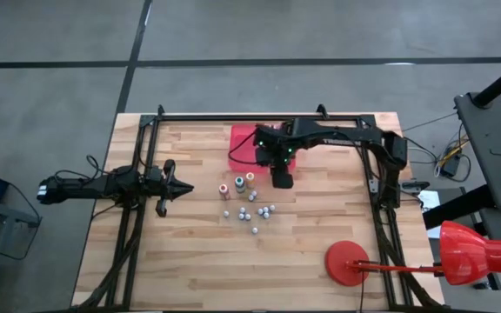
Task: Pick & Place food coloring
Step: Put the large yellow food coloring bottle into the pink bin
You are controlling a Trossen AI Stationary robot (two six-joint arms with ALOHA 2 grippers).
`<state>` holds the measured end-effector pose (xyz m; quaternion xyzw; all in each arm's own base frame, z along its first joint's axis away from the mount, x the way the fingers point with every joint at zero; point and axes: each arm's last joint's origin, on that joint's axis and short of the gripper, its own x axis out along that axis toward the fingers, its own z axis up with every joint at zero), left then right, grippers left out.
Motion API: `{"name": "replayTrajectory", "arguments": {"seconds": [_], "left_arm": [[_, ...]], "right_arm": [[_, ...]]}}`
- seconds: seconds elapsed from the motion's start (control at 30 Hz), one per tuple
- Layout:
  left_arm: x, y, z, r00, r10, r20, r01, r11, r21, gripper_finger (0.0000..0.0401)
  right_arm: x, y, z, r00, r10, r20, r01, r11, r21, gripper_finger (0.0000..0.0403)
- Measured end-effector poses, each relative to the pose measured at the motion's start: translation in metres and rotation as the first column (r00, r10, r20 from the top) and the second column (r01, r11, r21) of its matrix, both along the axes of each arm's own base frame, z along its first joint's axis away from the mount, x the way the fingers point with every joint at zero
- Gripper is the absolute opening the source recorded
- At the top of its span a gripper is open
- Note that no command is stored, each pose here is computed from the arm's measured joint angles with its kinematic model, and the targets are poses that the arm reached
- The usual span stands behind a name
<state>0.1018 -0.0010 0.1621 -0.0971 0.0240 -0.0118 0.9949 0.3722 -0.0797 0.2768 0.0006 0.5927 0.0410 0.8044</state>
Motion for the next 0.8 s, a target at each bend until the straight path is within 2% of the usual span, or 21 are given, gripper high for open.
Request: {"name": "replayTrajectory", "arguments": {"seconds": [0.17, 0.37, 0.5, 0.67, 0.8], "left_arm": [[0.000, 0.000, 0.000, 1.000, 0.000, 0.000, 0.000, 1.000, 0.000, 0.0000], [0.000, 0.000, 0.000, 1.000, 0.000, 0.000, 0.000, 1.000, 0.000, 0.0000], [0.000, 0.000, 0.000, 1.000, 0.000, 0.000, 0.000, 1.000, 0.000, 0.0000], [0.000, 0.000, 0.000, 1.000, 0.000, 0.001, 0.000, 1.000, 0.000, 0.0000], [0.000, 0.000, 0.000, 1.000, 0.000, 0.000, 0.000, 1.000, 0.000, 0.0000]], "right_arm": [[-0.011, 0.000, 0.034, 0.999, -0.028, 0.023, 0.028, 1.000, 0.004, 0.0109], [-0.022, -0.015, 0.055, 0.996, -0.078, 0.033, 0.078, 0.997, -0.002, 0.0109], [-0.030, -0.030, 0.058, 0.991, -0.128, 0.024, 0.129, 0.990, -0.055, 0.0109], [-0.040, -0.052, 0.051, 0.984, -0.180, -0.008, 0.179, 0.981, -0.075, 0.0109], [-0.043, -0.069, 0.048, 0.980, -0.199, 0.020, 0.200, 0.975, -0.093, 0.0109]]}}
